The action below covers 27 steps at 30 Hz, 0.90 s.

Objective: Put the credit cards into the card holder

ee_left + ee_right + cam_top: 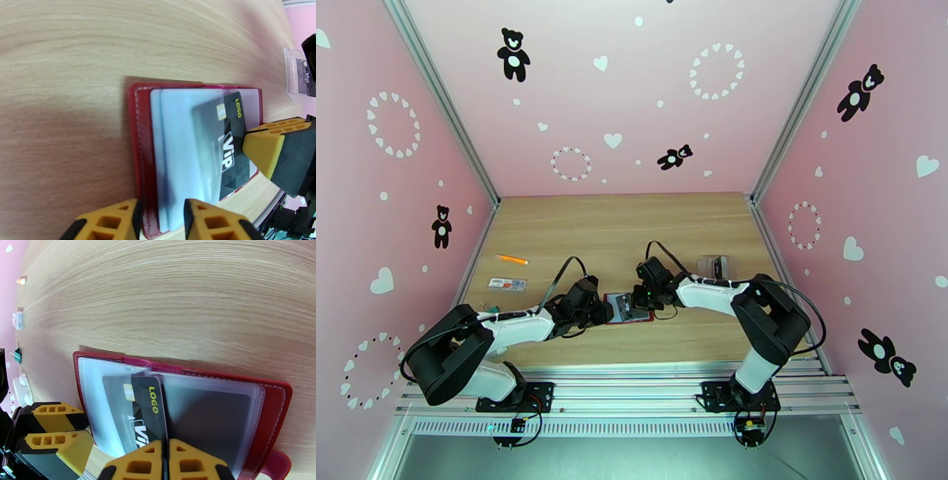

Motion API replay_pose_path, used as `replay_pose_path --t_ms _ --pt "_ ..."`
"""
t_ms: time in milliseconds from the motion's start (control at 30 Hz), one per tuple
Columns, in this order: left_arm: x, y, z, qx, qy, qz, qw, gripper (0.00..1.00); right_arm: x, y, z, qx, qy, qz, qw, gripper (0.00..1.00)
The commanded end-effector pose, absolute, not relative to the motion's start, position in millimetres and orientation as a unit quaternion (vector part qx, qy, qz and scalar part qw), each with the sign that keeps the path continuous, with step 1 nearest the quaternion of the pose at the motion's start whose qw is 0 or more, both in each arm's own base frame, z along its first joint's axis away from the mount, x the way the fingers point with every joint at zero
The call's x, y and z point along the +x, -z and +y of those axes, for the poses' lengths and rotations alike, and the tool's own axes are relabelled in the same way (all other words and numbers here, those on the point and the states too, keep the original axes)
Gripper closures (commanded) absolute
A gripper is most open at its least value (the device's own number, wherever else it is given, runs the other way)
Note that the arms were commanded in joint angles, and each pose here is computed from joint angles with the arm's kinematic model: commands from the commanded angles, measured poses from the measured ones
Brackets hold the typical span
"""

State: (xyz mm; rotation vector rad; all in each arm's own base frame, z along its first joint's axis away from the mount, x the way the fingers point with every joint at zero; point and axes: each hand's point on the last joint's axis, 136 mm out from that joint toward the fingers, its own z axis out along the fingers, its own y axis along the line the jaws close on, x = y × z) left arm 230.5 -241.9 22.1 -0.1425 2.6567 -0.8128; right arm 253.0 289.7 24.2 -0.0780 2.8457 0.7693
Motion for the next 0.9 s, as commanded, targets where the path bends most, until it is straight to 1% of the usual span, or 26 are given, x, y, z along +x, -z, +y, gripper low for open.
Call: replay_pose_path --t_ms 0,100,667,867 --pt "230 -12 -234 -0.049 0.267 0.946 0.175 0.65 244 -12 287 -0.023 -0.235 0.969 0.076 0.97" --pt "231 -12 -233 -0.051 0.267 0.946 0.177 0.65 246 -12 283 -0.018 -0.226 0.971 0.081 1.00" --pt "227 -10 -232 -0.058 0.272 0.944 0.175 0.65 247 -23 268 0.019 -0.233 0.965 0.116 1.00" --pt "226 -9 -232 -0.058 0.273 0.945 0.174 0.65 245 -15 275 0.033 -0.257 0.960 0.104 1.00"
